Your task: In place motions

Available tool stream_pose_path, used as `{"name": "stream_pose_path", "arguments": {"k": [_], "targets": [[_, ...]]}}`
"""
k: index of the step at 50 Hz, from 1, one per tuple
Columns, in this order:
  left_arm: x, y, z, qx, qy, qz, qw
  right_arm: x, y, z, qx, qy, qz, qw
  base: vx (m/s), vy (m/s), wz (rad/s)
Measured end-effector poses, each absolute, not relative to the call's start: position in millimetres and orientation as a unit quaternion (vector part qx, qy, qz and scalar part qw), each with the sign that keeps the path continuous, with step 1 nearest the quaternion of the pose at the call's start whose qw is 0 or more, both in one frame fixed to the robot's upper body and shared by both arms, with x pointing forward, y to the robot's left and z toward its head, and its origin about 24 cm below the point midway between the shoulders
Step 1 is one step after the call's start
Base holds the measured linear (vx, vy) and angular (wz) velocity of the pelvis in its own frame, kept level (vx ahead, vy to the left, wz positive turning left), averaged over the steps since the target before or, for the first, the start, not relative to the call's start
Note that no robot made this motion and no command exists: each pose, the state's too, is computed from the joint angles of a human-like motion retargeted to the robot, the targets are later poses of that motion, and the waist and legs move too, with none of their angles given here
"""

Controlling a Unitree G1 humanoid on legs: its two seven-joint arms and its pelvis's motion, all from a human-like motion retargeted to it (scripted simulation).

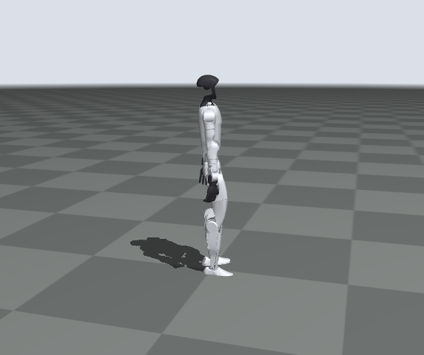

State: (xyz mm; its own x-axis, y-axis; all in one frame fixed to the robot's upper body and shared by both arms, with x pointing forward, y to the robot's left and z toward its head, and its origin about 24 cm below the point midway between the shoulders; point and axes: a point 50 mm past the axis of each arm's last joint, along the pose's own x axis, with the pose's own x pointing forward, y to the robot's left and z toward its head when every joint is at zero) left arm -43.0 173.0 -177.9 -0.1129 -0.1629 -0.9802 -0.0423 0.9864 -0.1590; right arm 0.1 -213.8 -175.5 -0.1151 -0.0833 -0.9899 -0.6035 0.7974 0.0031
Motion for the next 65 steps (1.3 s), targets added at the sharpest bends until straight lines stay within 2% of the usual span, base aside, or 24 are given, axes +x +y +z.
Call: {"name": "stream_pose_path", "arguments": {"k": [36, 65], "targets": [[-36.4, 175.4, -178.8, -0.063, 0.735, -0.028, 0.675, -4.2, -217.1, -174.7, -0.238, 0.722, 0.202, 0.617, 0.0, 0.0, 0.01], [-34.9, 183.8, -178.9, -0.046, 0.73, 0.011, 0.682, -12.4, -229.2, -172.1, -0.253, 0.727, 0.18, 0.612, 0.02, 0.09, 0.63]]}}
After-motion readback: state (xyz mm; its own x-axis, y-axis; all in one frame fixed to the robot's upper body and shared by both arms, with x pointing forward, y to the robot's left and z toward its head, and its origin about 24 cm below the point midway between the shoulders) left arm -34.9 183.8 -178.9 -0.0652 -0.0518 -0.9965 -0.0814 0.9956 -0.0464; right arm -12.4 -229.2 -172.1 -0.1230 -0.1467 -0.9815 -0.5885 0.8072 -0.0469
